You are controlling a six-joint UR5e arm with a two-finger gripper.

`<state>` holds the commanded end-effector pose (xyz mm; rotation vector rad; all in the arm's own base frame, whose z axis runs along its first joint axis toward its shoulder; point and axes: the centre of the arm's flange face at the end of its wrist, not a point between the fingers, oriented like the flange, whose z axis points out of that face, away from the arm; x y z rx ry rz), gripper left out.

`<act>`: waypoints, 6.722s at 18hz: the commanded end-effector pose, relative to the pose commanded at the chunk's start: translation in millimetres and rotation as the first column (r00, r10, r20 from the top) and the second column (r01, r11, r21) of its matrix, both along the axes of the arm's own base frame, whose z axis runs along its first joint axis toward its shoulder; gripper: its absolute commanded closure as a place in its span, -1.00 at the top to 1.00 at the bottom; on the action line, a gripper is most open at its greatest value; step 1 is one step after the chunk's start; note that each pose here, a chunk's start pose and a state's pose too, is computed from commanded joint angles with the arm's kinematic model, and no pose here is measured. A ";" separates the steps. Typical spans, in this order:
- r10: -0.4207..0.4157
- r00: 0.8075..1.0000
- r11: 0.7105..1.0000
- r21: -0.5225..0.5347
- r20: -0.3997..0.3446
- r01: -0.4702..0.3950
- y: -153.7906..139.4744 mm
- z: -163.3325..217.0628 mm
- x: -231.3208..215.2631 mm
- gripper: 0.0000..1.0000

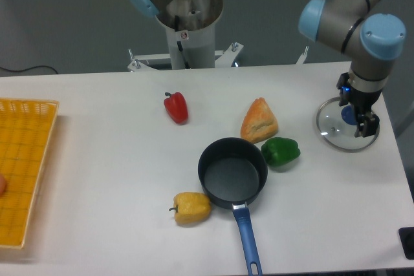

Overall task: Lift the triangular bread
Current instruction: 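Move the gripper from the glass lid toward the orange triangular bread, then lower the gripper down onto the triangular bread, then close the gripper on the triangular bread, then lift the grasped bread up off the table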

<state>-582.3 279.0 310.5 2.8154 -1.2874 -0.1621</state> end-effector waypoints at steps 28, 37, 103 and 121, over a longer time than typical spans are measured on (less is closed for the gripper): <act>0.408 0.902 0.913 -0.047 0.144 -0.405 54.4 -31.3 179.3 1.00; 0.286 0.956 0.957 -0.080 0.067 -0.280 61.0 -60.2 175.5 1.00; 0.143 0.989 0.972 -0.193 0.047 -0.132 64.5 -63.9 164.9 -0.87; 0.179 0.974 0.978 -0.137 0.139 -0.160 67.8 36.6 139.4 -0.87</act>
